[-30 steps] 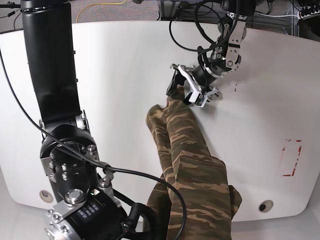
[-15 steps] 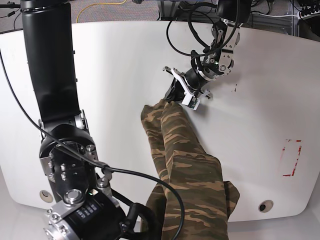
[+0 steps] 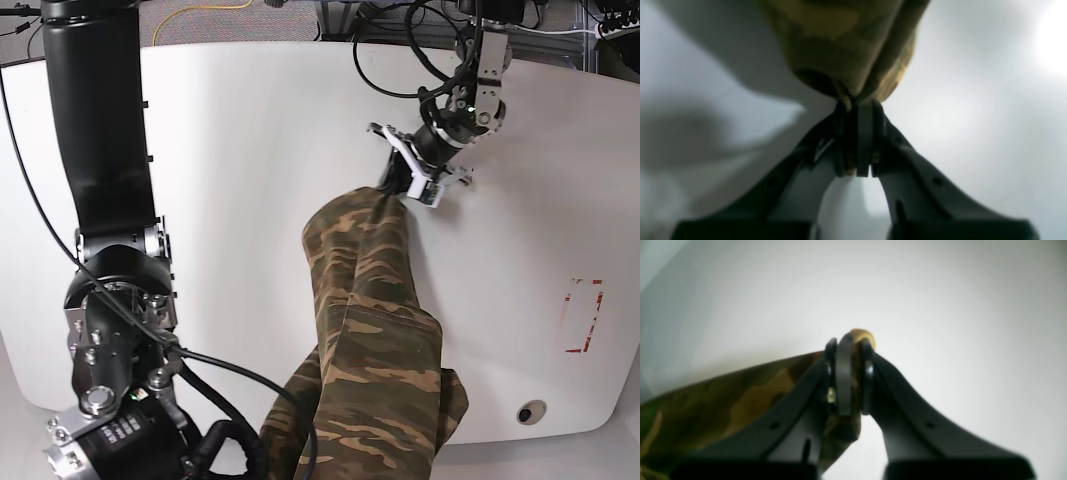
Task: Fold the T-shirt properly
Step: 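Lower the left gripper onto the hanging shirt and grasp another edge, then lift the shirt high with both grippers, stretching it between them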
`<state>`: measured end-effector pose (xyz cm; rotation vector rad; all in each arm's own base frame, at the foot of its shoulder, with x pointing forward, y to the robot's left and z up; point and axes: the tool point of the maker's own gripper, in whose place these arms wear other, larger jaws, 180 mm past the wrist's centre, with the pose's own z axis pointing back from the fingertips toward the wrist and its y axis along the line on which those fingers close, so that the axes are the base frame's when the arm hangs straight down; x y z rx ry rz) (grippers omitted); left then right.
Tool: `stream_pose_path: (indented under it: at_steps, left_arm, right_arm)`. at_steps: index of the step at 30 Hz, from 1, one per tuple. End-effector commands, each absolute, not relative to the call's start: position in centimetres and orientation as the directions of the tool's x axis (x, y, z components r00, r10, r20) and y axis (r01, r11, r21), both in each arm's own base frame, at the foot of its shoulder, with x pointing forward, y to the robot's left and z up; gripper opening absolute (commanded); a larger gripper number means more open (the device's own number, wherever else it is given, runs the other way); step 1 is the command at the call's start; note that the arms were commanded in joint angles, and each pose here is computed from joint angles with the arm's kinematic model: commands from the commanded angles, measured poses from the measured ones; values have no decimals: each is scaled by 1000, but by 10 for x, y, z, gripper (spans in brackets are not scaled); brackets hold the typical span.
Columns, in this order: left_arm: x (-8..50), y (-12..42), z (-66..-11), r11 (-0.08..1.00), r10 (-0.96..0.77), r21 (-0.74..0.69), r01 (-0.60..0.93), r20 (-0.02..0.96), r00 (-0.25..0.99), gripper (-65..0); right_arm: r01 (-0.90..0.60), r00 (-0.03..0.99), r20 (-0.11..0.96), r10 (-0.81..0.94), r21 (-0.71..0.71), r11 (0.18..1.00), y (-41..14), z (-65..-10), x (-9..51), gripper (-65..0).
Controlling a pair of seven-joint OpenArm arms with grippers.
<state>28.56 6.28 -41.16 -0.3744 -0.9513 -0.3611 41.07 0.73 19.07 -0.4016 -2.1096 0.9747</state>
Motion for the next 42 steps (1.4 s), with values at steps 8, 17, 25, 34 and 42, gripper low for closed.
stream_pose_path:
  at_steps: [8,17,25,34,42]
  left_arm:
    - [314,143,-326,946,-161,35,322,913,376,-649]
    - [318,225,-260,969,-240,209,135,925,295,-649]
    - [324,277,-208,957,-273,288,-28,929,249,-649]
    - [341,324,-133,918,-336,358,-168,930,147,-649]
    - [360,348,-29,867,-419,404,-290,908,13,-649]
  right_arm:
    - [22,-582,575,575,-695,718,-50,182,429,-642]
    - [16,-400,697,595,-644,765,-120,139,473,-642]
    - [-6,-244,804,543,-561,828,-175,105,511,-642]
    - [-26,-153,838,523,-533,846,-197,90,534,-642]
    - [-13,-188,846,499,-510,860,-203,121,544,-642]
